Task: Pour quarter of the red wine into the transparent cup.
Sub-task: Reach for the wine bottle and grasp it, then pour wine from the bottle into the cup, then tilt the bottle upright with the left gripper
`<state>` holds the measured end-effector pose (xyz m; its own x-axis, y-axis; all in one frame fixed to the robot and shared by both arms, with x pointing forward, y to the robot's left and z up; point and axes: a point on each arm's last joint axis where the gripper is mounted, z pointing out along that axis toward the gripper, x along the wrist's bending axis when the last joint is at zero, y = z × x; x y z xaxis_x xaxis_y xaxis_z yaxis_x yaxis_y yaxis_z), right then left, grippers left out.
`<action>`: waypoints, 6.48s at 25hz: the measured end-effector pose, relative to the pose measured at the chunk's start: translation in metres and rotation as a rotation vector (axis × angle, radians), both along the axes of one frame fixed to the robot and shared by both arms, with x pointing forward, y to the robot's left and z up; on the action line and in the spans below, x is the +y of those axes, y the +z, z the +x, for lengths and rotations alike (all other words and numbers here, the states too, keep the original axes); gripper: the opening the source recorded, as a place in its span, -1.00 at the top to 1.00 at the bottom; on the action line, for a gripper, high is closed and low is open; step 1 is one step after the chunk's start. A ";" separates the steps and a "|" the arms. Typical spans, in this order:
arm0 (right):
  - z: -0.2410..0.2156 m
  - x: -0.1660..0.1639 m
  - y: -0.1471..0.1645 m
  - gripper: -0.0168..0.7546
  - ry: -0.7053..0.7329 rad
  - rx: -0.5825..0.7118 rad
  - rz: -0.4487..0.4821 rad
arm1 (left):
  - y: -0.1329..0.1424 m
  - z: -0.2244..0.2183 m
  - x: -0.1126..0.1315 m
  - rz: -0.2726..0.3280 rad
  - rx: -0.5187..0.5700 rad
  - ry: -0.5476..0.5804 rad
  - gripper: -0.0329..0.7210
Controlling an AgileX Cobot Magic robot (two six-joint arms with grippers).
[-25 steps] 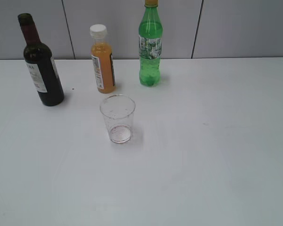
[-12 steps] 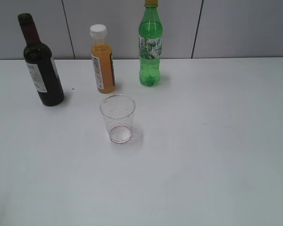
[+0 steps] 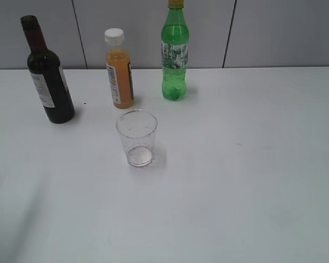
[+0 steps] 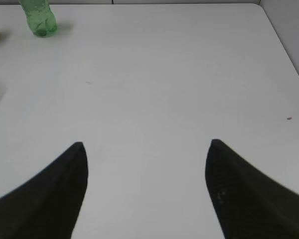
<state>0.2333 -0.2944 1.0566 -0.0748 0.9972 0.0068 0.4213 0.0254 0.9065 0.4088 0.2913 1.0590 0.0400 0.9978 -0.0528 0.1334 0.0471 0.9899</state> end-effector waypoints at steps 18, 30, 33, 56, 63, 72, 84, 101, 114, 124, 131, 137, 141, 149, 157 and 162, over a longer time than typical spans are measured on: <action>0.000 0.000 0.000 -0.56 0.000 0.000 -0.001 | -0.101 0.093 -0.014 -0.052 0.060 -0.051 -0.85; 0.000 0.000 0.000 -0.56 0.000 0.000 0.002 | -0.150 0.108 -0.017 -0.072 0.020 -0.064 -0.93; 0.000 0.000 0.000 -0.56 0.001 0.000 0.001 | -0.162 0.110 -0.017 -0.070 0.055 -0.065 -0.93; 0.000 0.000 0.000 -0.56 0.002 0.001 0.003 | -0.187 0.175 -0.025 -0.061 0.052 -0.087 -0.93; 0.000 0.000 0.000 -0.56 0.003 0.001 0.002 | -0.195 0.200 -0.027 -0.057 0.063 -0.086 -0.93; 0.000 0.000 0.000 -0.56 0.003 0.001 0.002 | -0.206 0.226 -0.039 -0.079 0.044 -0.063 -0.93; 0.000 0.000 0.000 -0.56 0.002 0.001 0.004 | -0.211 0.230 -0.039 -0.104 0.030 -0.009 -0.63; 0.000 0.000 0.000 -0.56 0.002 0.001 0.003 | -0.205 0.222 -0.041 0.027 0.022 0.014 -0.57; 0.000 0.001 0.000 -0.56 0.007 0.001 0.009 | -0.164 0.169 -0.058 0.059 -0.010 0.057 -0.56; 0.000 0.001 0.000 -0.56 0.009 0.002 0.014 | -0.155 0.124 -0.065 0.314 0.051 0.063 -0.56; 0.000 0.001 0.000 -0.56 0.010 0.002 0.015 | -0.159 0.109 -0.080 0.409 0.081 0.038 -0.56; 0.000 0.001 0.000 -0.56 0.010 0.002 0.014 | -0.157 0.106 -0.079 0.497 0.092 0.060 -0.56; 0.000 0.001 0.000 -0.56 0.010 0.002 0.014 | -0.157 0.106 -0.079 0.520 0.093 0.056 -0.56; 0.000 0.001 0.000 -0.56 0.010 0.002 0.016 | -0.156 0.107 -0.082 0.686 0.085 0.005 -0.56; 0.000 0.001 0.000 -0.56 0.011 0.001 0.014 | -0.156 0.107 -0.083 0.836 0.077 -0.036 -0.56; 0.000 0.001 0.000 -0.56 0.011 0.002 0.014 | -0.156 0.107 -0.083 0.940 0.077 -0.056 -0.56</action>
